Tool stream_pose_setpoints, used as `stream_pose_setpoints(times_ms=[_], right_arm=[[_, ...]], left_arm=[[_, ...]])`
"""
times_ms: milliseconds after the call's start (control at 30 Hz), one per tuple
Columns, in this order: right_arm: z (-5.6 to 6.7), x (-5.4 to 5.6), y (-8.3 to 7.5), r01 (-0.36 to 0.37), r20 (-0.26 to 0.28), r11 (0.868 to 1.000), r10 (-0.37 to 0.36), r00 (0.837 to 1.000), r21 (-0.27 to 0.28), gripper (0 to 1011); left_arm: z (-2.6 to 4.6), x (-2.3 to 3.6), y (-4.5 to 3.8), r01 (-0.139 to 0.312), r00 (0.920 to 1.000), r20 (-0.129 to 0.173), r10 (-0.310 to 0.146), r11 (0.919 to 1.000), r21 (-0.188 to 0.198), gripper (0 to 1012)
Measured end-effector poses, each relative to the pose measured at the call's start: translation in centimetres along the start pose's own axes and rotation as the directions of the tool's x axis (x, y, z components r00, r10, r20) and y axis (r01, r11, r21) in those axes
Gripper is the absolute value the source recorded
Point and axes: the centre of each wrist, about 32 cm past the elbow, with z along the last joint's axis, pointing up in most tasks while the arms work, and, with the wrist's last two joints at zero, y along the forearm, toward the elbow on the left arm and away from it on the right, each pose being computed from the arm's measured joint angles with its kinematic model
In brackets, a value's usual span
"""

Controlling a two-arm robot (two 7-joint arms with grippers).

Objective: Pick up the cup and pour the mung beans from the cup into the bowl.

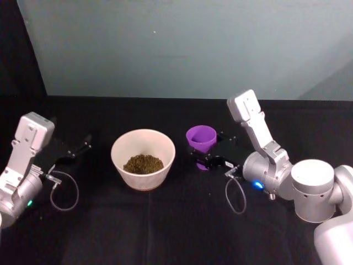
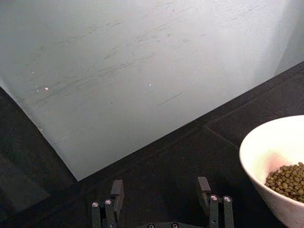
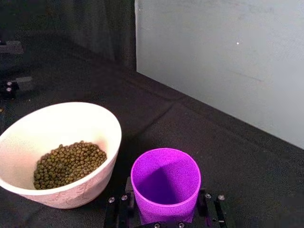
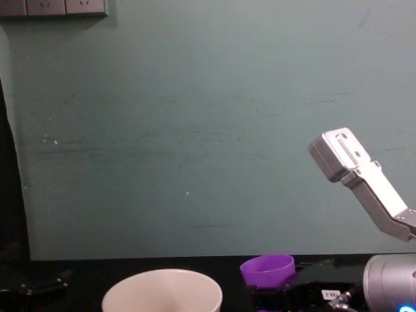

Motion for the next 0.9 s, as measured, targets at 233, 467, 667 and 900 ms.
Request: stream_pose_setpoints(times_ms=[233,467,667,900], right_arm=[[-0.22,0.25,0.02,-0.012,-0.021,1.000,0.012,1.000,-0.005,723],[-0.45,0.41,-0.15,-0.015,-0.034,1.000,0.015,0.999,0.005,723],[-0.50,0.45,-0.22,-0.013,-0.040,1.000,0.014,0.999,0.008,841],[-0.46,0.42,-0.34,-0.004,-0.037,1.000,0.004,0.999,0.019,1002]], left_arm=[[0.00,0.00,0.00,0.000,1.0000,0.000,0.000,1.0000,0.000,1011],[0.00,0.00,0.00,0.000,1.0000,0.000,0.000,1.0000,0.000,1011],[0.00,0.00,0.00,0.000,1.0000,0.000,0.000,1.0000,0.000,1011],[0.00,0.00,0.00,0.000,1.0000,0.000,0.000,1.0000,0.000,1011]])
